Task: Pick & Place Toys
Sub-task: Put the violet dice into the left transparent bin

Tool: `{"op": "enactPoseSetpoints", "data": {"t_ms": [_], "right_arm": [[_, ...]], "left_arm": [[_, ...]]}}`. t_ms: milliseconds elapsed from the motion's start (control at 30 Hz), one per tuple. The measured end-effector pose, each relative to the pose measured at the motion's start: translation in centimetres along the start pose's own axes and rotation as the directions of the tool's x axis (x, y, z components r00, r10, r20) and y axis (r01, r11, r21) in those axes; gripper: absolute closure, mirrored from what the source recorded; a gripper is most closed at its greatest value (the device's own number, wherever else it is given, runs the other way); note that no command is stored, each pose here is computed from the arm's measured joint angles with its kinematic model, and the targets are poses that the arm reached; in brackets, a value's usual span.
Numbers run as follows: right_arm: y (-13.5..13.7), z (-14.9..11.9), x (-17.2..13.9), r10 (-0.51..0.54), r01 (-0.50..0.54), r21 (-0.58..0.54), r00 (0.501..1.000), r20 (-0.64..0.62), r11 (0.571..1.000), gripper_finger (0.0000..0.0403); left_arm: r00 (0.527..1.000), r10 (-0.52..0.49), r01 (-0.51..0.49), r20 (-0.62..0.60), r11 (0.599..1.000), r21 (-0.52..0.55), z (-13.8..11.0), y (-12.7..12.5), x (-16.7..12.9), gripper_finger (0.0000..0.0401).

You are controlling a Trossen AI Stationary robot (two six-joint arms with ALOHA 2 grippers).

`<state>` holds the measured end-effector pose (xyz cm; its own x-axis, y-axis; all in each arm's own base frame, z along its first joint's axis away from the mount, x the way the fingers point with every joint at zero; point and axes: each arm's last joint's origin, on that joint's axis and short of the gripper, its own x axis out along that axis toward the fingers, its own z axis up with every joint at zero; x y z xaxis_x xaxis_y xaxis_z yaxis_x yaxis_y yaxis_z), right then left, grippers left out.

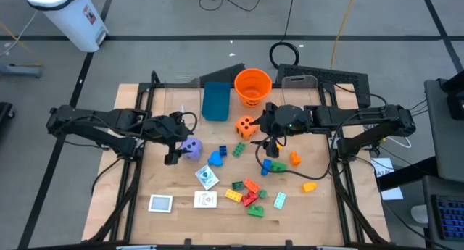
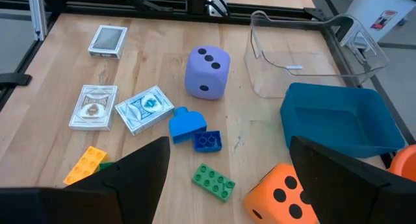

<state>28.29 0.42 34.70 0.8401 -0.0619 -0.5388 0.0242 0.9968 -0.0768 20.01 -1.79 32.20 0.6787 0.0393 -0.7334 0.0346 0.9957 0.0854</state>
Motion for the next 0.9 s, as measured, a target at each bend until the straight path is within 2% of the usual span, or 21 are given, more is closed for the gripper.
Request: {"op": "enactPoseSetpoints", "data": {"t_ms": [300,467,600,767,900], "right_arm": [[-0.3,0.0,0.0,-0.083,0.083,0.026,0.997,-0.003,0.996,0.0094],[-0.2,-0.2,0.2,-0.082,0.082,0.028,0.997,-0.002,0.996,0.0094],[-0.1,-1.3,0.9,-0.081,0.083,0.059,0.996,-0.032,0.995,0.0094],[0.1,-3.1,1.9,-0.074,0.081,0.120,0.995,-0.063,0.989,0.0094],[0.2,-4.2,2.6,-0.072,0.084,0.164,0.994,-0.077,0.983,0.0094]], "left_arm": [[0.993,0.028,-0.011,-0.114,0.989,0.149,-0.2,-0.1,2.0,0.0006],[0.985,0.027,0.012,-0.173,0.975,0.221,-0.1,-0.3,3.6,0.0013],[0.974,0.023,0.037,-0.225,0.966,0.256,-0.2,-0.5,5.1,0.0005],[0.954,0.032,0.047,-0.297,0.965,0.257,-0.4,-0.1,6.8,0.0005],[0.924,-0.005,0.102,-0.382,0.967,0.235,-1.1,0.7,7.9,0.0002]]}}
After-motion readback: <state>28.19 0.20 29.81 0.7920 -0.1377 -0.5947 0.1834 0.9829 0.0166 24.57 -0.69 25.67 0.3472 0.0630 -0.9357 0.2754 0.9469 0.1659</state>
